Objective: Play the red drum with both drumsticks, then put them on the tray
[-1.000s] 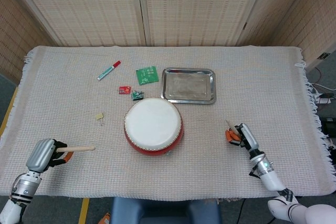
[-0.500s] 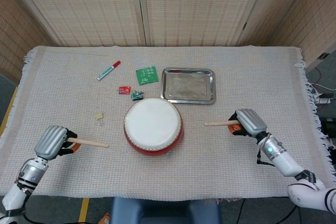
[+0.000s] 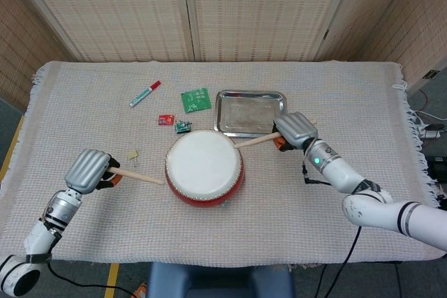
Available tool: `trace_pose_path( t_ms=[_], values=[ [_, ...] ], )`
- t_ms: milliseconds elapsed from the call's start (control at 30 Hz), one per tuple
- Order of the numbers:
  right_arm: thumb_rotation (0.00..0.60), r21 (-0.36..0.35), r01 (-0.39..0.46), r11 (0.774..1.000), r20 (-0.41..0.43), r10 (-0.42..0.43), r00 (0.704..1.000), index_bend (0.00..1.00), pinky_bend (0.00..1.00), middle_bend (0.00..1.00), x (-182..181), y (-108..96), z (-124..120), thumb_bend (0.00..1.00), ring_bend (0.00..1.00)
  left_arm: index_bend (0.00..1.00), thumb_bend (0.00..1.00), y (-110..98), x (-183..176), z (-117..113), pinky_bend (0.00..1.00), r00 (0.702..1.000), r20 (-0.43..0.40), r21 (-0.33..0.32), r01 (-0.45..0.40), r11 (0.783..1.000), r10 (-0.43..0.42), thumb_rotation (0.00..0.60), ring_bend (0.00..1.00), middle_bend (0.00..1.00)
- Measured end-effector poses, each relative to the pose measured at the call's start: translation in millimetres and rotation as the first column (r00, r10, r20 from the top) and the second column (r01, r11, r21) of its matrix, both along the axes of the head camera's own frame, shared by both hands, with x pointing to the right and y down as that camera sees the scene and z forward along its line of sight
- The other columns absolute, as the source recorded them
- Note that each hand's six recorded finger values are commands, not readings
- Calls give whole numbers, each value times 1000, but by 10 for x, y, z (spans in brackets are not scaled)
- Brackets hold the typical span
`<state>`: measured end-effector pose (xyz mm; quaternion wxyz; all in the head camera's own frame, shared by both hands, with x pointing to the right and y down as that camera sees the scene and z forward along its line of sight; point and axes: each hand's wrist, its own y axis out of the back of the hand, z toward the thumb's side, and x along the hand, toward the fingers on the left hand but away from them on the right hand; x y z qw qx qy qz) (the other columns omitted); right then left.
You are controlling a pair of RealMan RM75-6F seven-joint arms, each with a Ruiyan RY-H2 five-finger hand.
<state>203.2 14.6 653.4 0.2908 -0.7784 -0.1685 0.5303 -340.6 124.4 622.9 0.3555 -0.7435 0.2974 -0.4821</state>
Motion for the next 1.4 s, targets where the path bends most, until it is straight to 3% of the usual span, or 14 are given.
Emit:
trace_pose_path(
  t_ms=[300,433,533,767,933,1067,1267,1400],
  values=[
    [600,-9,158,987,-163,-157,974,1000,1000,1000,-359,87,417,556,1000,1000,417,-313,139,-50,1000,998,70,26,-8,1000,6,600,1000,1000],
    [600,17,184,983,-216,-176,960,1000,1000,1000,-427,79,464,556,1000,1000,417,-384,229,-43,1000,997,78,35,-16,999,13,600,1000,1000],
    [600,43,148,988,-178,-138,974,1000,1000,1000,-508,40,369,556,1000,1000,416,-393,309,37,1000,996,88,33,-24,999,21,600,1000,1000],
    [600,91,60,994,5,-61,998,1000,1000,1000,-670,-94,-96,556,1000,1000,416,-337,540,344,1000,990,132,32,-50,998,45,600,1000,1000],
    [600,109,71,992,9,-72,997,1000,1000,1000,-657,-100,-152,556,1000,1000,415,-285,643,526,1000,977,197,32,-88,996,80,600,1000,1000],
    [600,92,94,991,-31,-91,995,1000,1000,1000,-623,-45,-19,556,1000,1000,417,-337,599,439,1000,978,201,60,-67,996,54,600,1000,1000],
    [600,63,181,982,-154,-169,974,1000,1000,1000,-543,90,289,556,1000,1000,416,-450,450,95,1000,990,137,118,1,993,-18,600,1000,1000],
    [600,51,201,978,-199,-187,962,1000,1000,1000,-557,145,405,556,1000,1000,416,-407,457,103,1000,991,134,107,-6,994,-8,600,1000,1000]
  ],
)
